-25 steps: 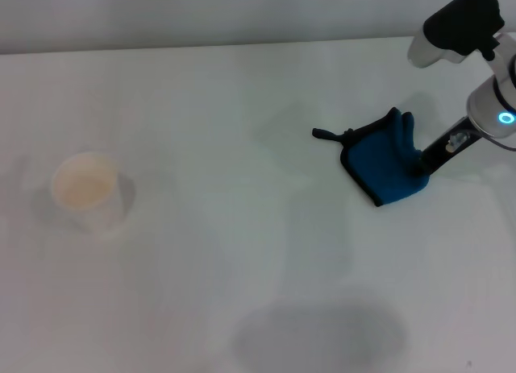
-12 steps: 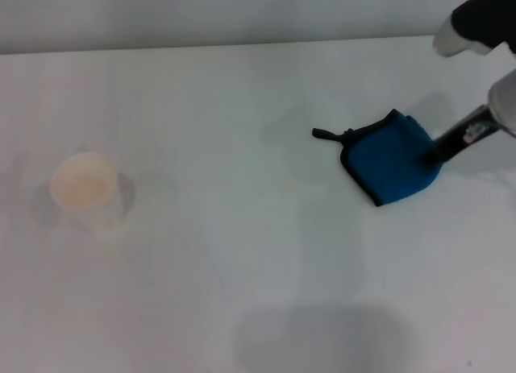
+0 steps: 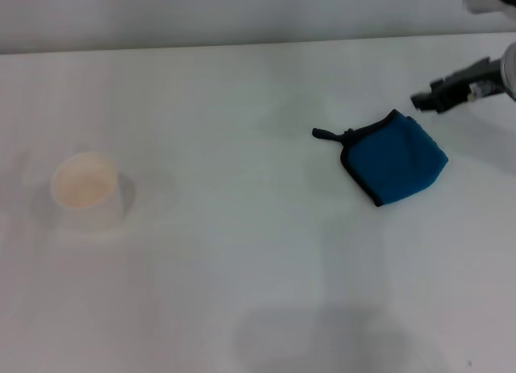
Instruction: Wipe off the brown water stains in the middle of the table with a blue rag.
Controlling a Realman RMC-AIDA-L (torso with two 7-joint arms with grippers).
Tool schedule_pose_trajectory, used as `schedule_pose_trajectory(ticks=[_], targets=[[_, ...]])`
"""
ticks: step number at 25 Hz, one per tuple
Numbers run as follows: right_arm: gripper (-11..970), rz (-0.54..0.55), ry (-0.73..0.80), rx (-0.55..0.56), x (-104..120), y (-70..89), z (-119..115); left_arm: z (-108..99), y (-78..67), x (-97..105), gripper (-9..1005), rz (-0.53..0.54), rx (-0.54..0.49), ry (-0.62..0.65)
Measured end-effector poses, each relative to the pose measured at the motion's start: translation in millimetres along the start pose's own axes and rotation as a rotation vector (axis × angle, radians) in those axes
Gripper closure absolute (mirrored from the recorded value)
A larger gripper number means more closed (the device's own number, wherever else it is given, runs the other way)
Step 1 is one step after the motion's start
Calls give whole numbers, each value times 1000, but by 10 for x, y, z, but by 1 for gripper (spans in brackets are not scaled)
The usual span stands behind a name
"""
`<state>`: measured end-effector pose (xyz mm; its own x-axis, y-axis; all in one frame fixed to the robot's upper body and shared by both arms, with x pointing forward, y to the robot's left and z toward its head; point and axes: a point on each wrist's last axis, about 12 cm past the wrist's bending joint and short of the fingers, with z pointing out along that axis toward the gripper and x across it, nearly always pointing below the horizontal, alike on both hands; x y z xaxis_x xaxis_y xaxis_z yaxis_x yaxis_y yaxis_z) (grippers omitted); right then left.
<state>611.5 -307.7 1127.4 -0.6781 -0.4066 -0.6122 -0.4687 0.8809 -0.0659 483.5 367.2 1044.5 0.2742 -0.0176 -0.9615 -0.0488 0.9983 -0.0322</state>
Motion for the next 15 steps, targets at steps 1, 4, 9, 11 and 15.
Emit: schedule_pose_trajectory(ticks=[1,4,9,11,15], targets=[[570,3,-34,2,-11,-10,-2,0,0,0,117,0,0,0],[570,18,-161,15,-19,-58,-22,-4,-2,4,117,0,1,2],[569,59,-364,24,43,-175,-68,-36,-5,19,117,-3,-2,11],[570,83,-430,18,106,-224,-62,-46,-6,23,116,-3,-4,14],[573,143,-553,27,263,-322,-21,-73,-14,37,116,-7,-5,21]])
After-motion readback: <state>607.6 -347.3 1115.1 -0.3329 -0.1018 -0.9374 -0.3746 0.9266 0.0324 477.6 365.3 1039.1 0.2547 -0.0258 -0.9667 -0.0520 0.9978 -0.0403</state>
